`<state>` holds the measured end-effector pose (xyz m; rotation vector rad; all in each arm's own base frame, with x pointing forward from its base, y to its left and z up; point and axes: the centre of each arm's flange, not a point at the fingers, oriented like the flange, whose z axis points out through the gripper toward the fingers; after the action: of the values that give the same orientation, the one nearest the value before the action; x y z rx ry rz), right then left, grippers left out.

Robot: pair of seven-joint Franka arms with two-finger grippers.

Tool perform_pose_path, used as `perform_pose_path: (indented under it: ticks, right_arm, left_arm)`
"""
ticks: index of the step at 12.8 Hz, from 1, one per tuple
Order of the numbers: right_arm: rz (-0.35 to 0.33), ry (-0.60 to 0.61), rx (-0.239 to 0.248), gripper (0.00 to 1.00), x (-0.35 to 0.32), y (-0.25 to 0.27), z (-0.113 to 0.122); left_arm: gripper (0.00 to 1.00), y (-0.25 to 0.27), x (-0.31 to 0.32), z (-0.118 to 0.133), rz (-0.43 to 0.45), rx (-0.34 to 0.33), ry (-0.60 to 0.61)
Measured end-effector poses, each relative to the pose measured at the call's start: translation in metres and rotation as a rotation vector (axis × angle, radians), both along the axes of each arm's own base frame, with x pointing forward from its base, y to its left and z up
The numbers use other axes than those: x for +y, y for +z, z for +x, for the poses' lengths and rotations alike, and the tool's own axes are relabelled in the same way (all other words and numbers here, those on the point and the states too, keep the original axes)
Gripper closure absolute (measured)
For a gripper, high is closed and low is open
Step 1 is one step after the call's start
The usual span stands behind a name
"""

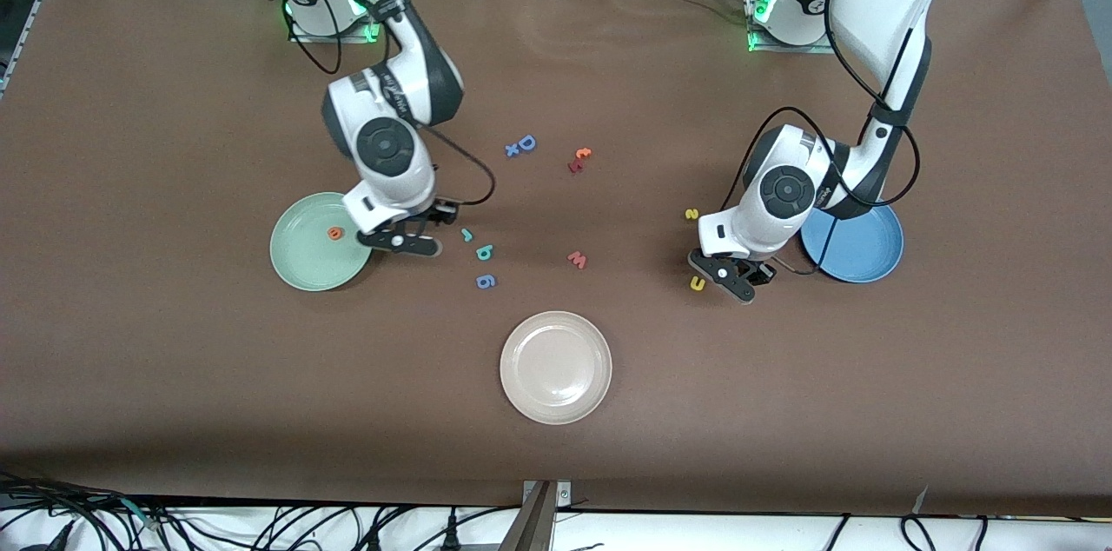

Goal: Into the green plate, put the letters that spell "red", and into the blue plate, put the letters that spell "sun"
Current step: 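Grasp the r with the right gripper while the left gripper carries the u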

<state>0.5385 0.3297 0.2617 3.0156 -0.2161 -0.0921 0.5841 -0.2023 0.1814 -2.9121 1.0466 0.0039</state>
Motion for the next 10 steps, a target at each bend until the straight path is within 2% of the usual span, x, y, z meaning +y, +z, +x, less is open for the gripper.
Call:
perform_pose_path:
  ticks: [2,7,9,10]
  right_arm:
    - [0.033,0.014,-0.034,0.44,0.021,-0.016,-0.006]
    - [0.046,0.149,-0.028,0.49,0.033,-0.059,-0.013]
    - [0.054,0.18,-0.039,0.53,0.034,-0.065,-0.012]
    - [0.054,0.188,-0.039,0.55,0.034,-0.068,-0.012]
  left_arm:
    - [0.45,-0.007,-0.004,-0.003,-0.002,0.0,-0.006]
    - [0.48,-0.013,-0.007,-0.003,-0.007,-0.009,-0.01]
    - [0.68,-0.009,-0.001,0.001,-0.004,-0.021,-0.001]
    - [0.73,-0.007,0.005,0.003,0.0,-0.026,0.007]
